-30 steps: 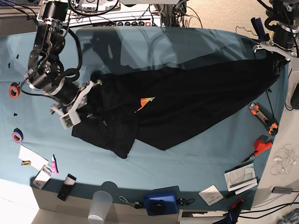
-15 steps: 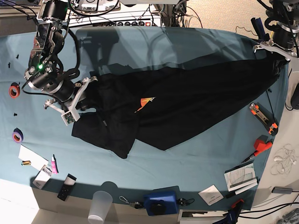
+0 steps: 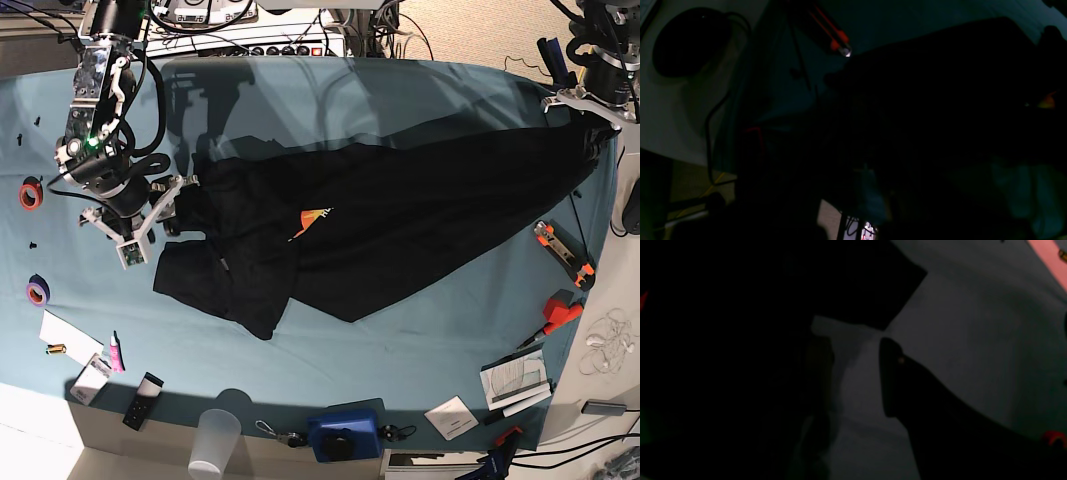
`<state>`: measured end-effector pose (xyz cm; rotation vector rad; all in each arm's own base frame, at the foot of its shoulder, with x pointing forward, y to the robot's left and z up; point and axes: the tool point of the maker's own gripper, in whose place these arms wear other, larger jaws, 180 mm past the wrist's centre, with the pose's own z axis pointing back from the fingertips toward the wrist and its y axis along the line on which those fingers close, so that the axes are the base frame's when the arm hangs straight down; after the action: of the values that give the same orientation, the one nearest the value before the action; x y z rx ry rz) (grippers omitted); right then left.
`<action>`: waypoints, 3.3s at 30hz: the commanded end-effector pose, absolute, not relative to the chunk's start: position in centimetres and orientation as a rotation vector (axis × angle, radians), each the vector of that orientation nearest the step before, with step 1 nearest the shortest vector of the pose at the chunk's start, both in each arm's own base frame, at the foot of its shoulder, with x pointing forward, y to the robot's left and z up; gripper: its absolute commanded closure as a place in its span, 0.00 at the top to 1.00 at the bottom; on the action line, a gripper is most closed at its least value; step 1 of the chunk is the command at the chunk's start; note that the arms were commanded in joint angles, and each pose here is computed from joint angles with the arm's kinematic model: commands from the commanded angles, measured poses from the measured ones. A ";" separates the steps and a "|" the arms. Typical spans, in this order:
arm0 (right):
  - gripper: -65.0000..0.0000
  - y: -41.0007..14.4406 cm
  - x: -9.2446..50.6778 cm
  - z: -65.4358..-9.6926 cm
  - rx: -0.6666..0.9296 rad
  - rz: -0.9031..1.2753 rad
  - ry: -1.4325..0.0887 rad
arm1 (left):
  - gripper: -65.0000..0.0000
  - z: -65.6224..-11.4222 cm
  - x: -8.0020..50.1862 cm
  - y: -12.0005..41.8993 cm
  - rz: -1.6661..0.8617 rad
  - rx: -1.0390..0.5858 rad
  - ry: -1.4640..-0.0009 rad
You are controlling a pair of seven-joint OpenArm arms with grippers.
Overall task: Layout the t-shirt on the table in an organized manner, then fold the t-shirt properly
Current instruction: 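Release the fabric with the right gripper and raise it, then lower the right gripper onto the shirt's bunched section and grasp it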
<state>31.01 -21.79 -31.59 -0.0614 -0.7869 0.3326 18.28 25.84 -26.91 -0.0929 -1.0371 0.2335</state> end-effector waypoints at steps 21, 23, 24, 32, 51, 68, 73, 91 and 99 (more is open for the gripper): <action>0.25 -17.3 29.8 -35.4 0.257 0.349 -0.710 | 0.00 -25.1 19.0 25.2 0.223 -0.146 -1.121; 0.02 -17.1 29.7 -35.6 0.261 0.347 -0.703 | 0.00 -25.1 19.0 25.2 0.223 -0.146 -1.120; 0.00 -17.2 29.7 -35.6 0.257 0.349 -0.702 | 0.00 -25.1 19.0 25.2 0.223 -0.146 -1.121; 0.00 -15.5 31.2 -29.9 0.266 0.452 -0.892 | 0.00 -25.1 19.0 25.2 0.223 -0.146 -1.121; 0.00 -23.9 30.7 -14.5 -0.058 0.300 -1.338 | 0.00 -25.8 17.3 24.0 0.240 -0.222 -1.066; 0.31 -17.9 26.7 -24.9 0.046 0.530 -0.954 | 0.00 -25.9 17.0 23.9 0.229 -0.221 -1.056; 0.31 -14.4 27.8 -26.3 -0.093 0.780 -0.931 | 0.00 -25.9 17.0 23.9 0.230 -0.221 -1.057; 0.31 -12.9 29.1 -34.5 -0.353 0.973 -0.655 | 0.00 -25.9 17.0 23.9 0.230 -0.221 -1.056; 0.31 -12.0 30.3 -33.5 -0.357 0.982 -0.759 | 0.00 -25.7 17.2 24.1 0.232 -0.219 -1.074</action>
<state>29.40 -11.73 -34.64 -0.3304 -0.7190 0.9883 16.87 24.09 -26.83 -0.2178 -1.0296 0.2491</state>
